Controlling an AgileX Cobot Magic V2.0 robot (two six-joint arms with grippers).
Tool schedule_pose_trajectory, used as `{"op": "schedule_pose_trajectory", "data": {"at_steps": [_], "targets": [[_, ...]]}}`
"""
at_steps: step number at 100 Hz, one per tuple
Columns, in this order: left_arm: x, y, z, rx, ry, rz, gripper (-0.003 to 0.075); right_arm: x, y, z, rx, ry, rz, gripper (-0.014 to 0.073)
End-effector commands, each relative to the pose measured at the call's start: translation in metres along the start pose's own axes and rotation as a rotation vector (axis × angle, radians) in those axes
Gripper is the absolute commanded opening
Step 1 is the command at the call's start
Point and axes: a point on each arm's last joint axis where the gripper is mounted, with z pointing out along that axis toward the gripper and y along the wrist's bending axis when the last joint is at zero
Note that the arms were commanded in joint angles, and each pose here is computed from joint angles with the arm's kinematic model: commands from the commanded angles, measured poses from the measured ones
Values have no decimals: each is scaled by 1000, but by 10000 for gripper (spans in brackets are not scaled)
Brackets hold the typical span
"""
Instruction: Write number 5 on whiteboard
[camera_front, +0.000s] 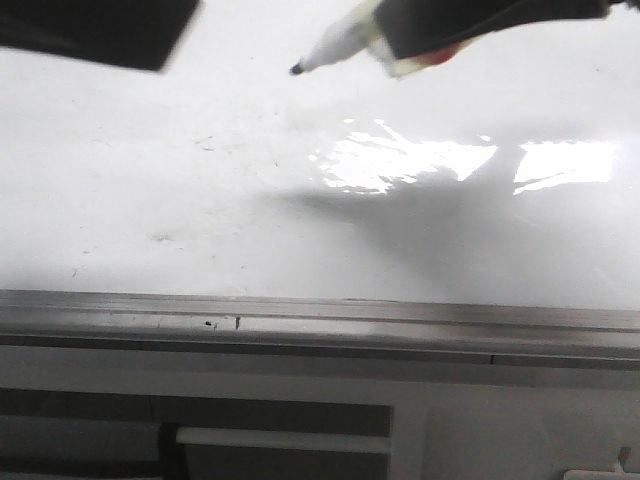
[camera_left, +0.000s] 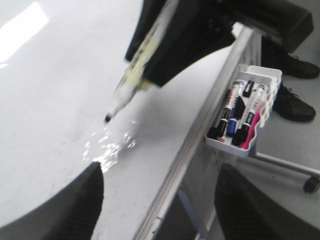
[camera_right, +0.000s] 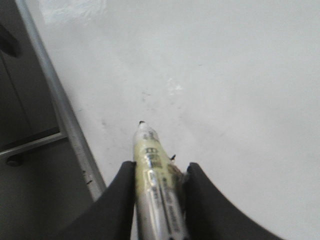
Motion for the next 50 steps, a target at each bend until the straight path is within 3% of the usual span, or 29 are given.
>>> {"op": "schedule_pose_trajectory", "data": {"at_steps": [1, 11, 22, 38, 50], "targets": [[-4, 13, -25, -91, -95, -112, 384, -15, -12, -22, 84, -73, -37, -41], [11, 23, -42, -209, -133, -223, 329, -11, -12, -33, 67, -33, -76, -41], [28, 31, -54, -329, -169, -316, 219, -5, -14, -36, 86, 29, -94, -41], [37, 37, -57, -397, -216, -438, 61, -6, -23, -32, 152, 65, -126, -41], [33, 41, -58, -418, -268, -447, -19, -20, -27, -30, 153, 39, -130, -41]]}}
